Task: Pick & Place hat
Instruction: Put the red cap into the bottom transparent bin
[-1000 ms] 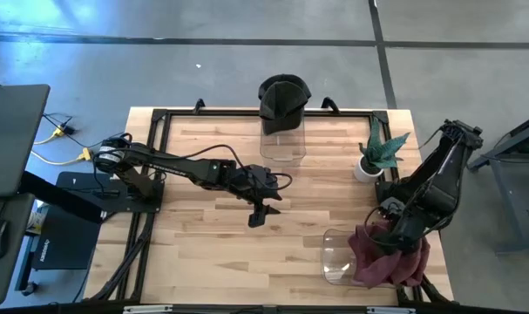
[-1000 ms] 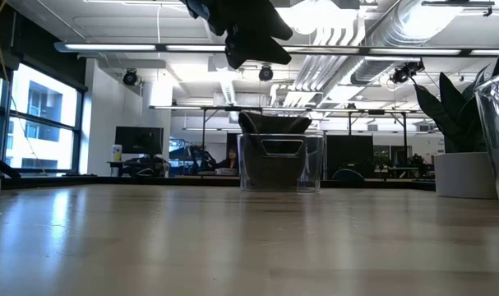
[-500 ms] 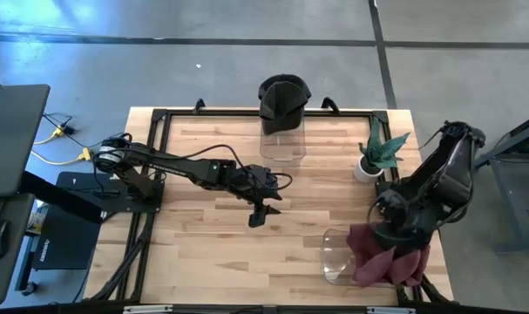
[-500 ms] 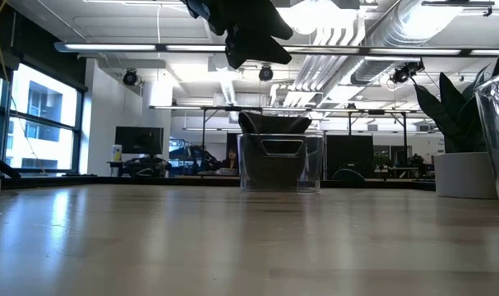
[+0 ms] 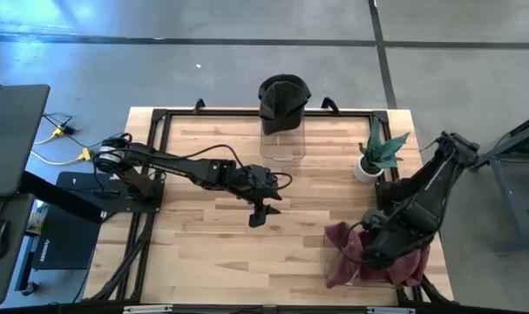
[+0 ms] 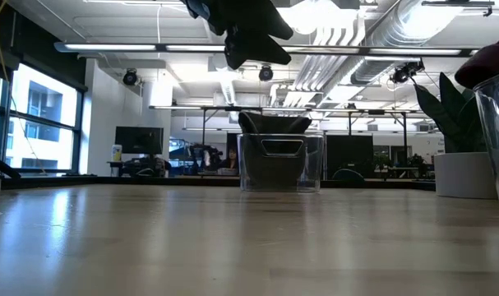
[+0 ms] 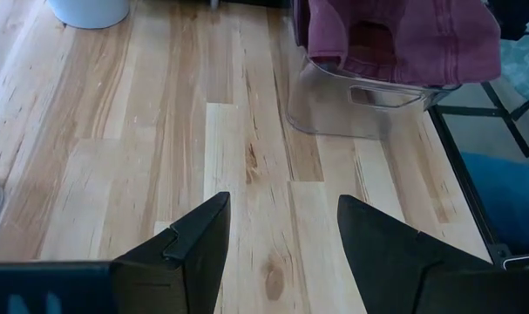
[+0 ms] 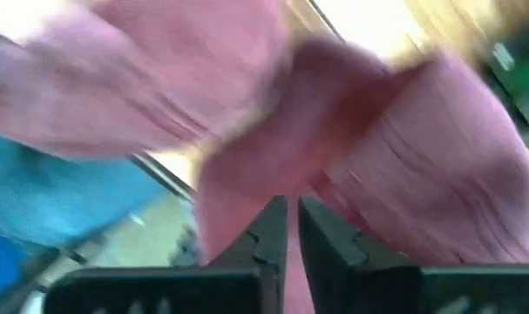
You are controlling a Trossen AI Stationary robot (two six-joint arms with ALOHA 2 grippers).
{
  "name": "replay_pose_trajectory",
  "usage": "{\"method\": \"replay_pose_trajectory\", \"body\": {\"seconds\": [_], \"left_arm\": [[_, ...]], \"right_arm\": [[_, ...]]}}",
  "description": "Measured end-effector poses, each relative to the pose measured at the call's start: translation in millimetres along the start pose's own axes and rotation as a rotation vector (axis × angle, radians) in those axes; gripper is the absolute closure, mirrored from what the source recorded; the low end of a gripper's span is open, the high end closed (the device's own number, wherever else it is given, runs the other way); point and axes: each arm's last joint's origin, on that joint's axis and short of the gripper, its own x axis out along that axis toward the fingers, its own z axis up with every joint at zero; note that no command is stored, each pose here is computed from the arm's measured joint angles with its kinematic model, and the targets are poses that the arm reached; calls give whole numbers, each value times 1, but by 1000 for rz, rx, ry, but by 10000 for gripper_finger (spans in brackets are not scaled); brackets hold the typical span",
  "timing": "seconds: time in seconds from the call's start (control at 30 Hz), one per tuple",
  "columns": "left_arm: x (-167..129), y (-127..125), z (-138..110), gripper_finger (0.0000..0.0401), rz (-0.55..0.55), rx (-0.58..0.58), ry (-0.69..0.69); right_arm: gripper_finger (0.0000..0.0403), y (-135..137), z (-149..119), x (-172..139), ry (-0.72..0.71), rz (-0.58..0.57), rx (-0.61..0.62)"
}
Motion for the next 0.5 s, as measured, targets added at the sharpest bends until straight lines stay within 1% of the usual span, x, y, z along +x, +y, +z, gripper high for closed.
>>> {"method": "replay_pose_trajectory", "body": {"seconds": [0.13, 0.23, 0.3, 0.33, 0.4, 0.47, 0.5], "left_arm": [[0, 0, 0, 195, 0, 0, 2], [-1, -1, -2, 195, 1, -1, 17], [-12, -4, -2, 195, 10, 1, 39], [-18, -7, 0, 195, 11, 4, 28], [-23, -10, 7, 195, 28, 10, -19], [-29, -14, 0, 195, 71, 17, 30], [-29, -16, -1, 195, 86, 21, 29]], "right_arm": [[392, 6, 6, -11, -179, 186, -46], [401, 19, 16, -19, -315, 343, -106], [400, 33, 27, -22, -376, 432, -152], [400, 40, 35, -24, -401, 468, -181], [402, 54, 55, -21, -409, 496, -254], [402, 64, 77, -10, -344, 468, -301], [402, 67, 88, -2, -291, 442, -319]]}}
